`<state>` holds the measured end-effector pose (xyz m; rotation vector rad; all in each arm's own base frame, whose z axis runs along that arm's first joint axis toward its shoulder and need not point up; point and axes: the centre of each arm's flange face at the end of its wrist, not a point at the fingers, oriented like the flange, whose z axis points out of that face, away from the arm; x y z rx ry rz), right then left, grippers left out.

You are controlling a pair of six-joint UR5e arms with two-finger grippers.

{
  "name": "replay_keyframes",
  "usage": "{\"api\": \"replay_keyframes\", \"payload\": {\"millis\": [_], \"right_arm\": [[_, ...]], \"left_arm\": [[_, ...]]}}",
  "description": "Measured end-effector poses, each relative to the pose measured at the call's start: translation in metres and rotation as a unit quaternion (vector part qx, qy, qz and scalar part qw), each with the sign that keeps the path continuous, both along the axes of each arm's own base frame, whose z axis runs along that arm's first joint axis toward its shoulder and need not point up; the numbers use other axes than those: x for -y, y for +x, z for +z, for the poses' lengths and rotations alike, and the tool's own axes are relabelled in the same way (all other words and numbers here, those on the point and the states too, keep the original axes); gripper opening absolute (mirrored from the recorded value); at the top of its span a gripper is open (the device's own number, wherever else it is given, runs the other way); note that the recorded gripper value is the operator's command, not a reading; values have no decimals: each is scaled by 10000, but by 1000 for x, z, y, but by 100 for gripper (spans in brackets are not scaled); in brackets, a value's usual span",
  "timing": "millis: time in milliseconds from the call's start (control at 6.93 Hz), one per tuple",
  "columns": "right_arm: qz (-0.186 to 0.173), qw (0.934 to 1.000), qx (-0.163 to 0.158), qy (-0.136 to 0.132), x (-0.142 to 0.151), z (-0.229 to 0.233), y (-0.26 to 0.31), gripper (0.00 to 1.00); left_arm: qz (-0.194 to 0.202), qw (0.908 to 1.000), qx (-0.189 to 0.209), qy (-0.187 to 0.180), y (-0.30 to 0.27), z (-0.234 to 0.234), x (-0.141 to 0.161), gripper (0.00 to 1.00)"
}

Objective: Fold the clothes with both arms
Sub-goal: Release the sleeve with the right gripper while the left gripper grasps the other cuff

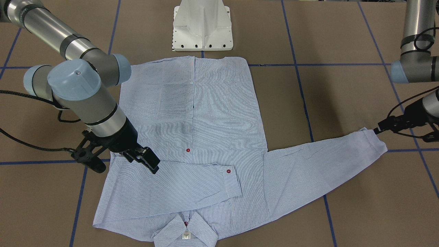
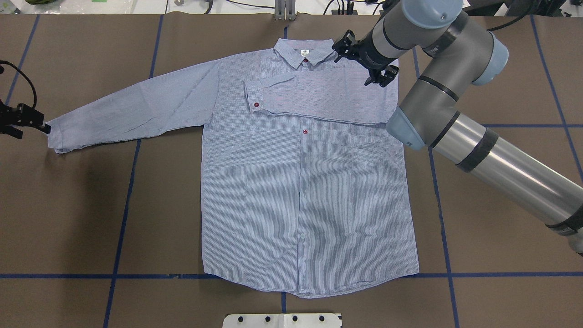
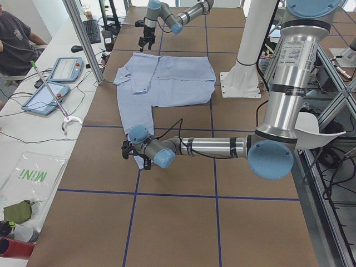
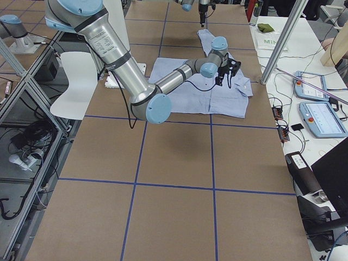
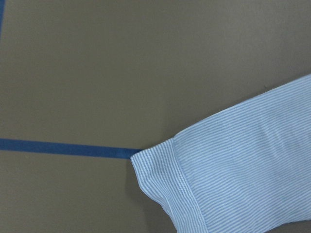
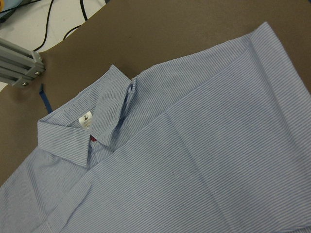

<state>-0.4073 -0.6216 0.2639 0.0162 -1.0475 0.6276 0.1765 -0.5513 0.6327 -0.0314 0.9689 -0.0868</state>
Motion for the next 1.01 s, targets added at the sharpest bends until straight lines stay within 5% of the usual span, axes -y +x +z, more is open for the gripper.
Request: {"api": "replay_keyframes", "payload": {"millis": [288,865,1009], "right_arm": [[23,10000,-30,0,-5,11,6,100],[40,10000,-23,23,-10,13,12,100],[46,10000,-18,28,-11,14,14,100]], "left_arm": [[81,10000,-23,-1,12,10,-6,53],[110,9999,-22,0,16,13,-7,40],[114,9999,-26,10,17,12,-6,27]]}}
